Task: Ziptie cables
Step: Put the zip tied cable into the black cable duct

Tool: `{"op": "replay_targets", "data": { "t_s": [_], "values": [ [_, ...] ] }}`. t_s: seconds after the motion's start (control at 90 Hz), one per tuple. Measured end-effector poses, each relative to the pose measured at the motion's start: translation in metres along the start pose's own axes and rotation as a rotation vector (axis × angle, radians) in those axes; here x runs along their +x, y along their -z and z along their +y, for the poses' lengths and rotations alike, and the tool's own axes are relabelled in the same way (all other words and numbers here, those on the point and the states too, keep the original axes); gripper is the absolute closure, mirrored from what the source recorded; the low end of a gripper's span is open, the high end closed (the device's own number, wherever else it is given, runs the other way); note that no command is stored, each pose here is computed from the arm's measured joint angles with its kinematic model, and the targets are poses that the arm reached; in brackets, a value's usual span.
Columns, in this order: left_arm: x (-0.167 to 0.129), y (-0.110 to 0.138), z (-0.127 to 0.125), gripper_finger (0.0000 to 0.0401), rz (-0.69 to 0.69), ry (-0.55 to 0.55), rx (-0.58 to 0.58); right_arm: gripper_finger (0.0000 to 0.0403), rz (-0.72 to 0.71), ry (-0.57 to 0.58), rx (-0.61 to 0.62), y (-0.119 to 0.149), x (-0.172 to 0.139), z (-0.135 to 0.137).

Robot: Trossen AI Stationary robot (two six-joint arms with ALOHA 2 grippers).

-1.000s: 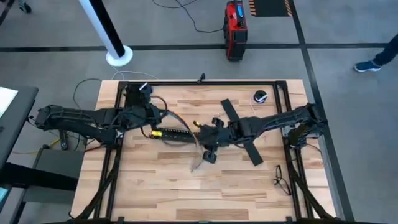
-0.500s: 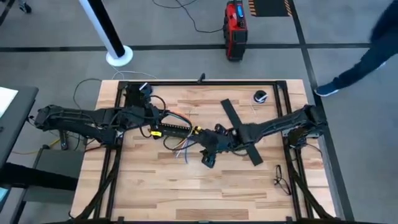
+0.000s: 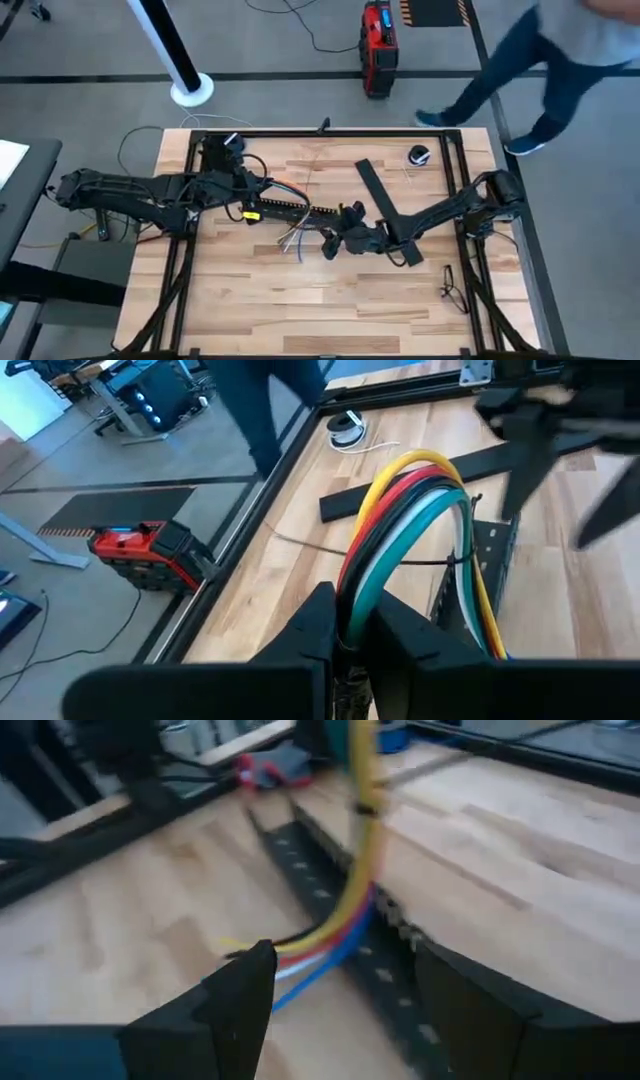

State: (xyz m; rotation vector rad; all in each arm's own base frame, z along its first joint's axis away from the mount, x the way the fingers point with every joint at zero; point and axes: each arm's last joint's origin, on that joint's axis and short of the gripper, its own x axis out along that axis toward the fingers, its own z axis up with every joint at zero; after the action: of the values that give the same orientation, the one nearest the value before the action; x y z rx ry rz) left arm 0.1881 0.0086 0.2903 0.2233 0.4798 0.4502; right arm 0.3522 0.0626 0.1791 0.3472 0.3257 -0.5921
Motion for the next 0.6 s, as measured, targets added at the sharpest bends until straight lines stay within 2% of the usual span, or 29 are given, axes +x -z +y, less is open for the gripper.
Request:
{"op": "replay_targets", "data": {
  "t_s": [0.133,0.2,0.289,0.411,0.6],
  "values": [
    [0.000,-0.001,0.000,0.0378,-0.014,0.000,-0.011,0.0167,-0.050,0.013,0.025,0.004,0.015,-0.013],
    [0.000,-0.002,0.000,0.0378,-0.023,0.003,-0.016,0.0167,-0.044,-0.038,-0.002,0.009,0.025,-0.016],
    [0.000,-0.003,0.000,0.0378,-0.031,0.005,-0.017,0.0167,-0.075,-0.126,0.042,0.011,0.041,-0.014],
    [0.000,-0.003,0.000,0.0378,-0.026,0.006,-0.019,0.0167,-0.114,-0.142,0.062,0.021,0.054,-0.017],
    [0.000,-0.003,0.000,0.0378,-0.027,0.006,-0.027,0.0168,-0.139,-0.128,0.086,0.018,0.064,-0.021]
  ]
}}
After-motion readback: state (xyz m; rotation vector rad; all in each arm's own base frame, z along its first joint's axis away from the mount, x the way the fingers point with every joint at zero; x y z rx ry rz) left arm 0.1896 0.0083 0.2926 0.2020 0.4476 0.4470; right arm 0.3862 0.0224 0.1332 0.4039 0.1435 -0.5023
